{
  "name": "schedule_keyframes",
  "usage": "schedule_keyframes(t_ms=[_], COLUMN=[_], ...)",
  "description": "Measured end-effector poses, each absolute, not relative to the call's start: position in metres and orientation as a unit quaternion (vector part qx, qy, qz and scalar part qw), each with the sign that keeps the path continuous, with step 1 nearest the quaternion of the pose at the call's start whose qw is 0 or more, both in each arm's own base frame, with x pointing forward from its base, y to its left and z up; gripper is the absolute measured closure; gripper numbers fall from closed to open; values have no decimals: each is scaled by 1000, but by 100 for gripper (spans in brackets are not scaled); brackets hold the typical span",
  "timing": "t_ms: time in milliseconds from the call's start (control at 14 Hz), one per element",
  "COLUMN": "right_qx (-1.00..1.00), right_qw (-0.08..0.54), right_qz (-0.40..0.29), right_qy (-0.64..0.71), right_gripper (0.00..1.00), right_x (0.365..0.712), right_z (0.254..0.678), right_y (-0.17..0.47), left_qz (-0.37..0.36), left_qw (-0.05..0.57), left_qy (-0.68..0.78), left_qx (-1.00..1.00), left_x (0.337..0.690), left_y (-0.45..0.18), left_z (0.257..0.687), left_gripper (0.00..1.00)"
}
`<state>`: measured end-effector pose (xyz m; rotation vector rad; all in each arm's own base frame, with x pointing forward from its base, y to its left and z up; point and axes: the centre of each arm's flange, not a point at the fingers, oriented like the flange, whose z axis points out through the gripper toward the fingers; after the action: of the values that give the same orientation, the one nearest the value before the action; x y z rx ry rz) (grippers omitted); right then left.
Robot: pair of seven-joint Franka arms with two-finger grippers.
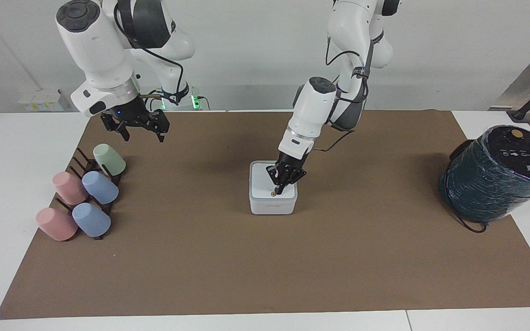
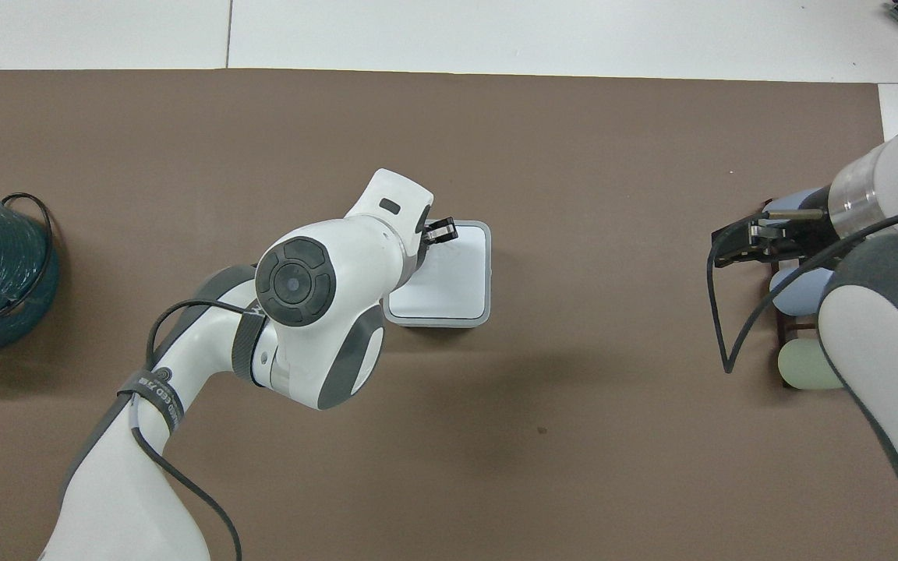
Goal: Close trash can lid
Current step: 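Push the white lid down shut with the left gripper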
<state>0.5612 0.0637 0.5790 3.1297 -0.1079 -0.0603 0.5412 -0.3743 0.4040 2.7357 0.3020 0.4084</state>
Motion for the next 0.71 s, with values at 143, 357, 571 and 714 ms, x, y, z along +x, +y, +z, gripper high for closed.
schedule_keyframes(t_ms=[143, 357, 571, 714], right_qx=[999, 999, 999, 999], right_qw=[5, 5, 5, 5], right_qz=[-19, -19, -19, -19], right_qy=[-34, -34, -34, -34], right_gripper=[0, 0, 0, 0], right_x=[561, 561, 561, 561], right_z=[579, 579, 579, 579], right_y=[64, 64, 64, 64], left_qz=[151, 152, 134, 109], left_qw=[182, 182, 172, 157], left_qy=[107, 107, 109, 122], left_qx=[966, 966, 970, 974], left_x=[543, 543, 550, 566], left_y=[-376, -377, -375, -358], left_z=[403, 403, 408, 424], left_gripper=[93, 93, 93, 93])
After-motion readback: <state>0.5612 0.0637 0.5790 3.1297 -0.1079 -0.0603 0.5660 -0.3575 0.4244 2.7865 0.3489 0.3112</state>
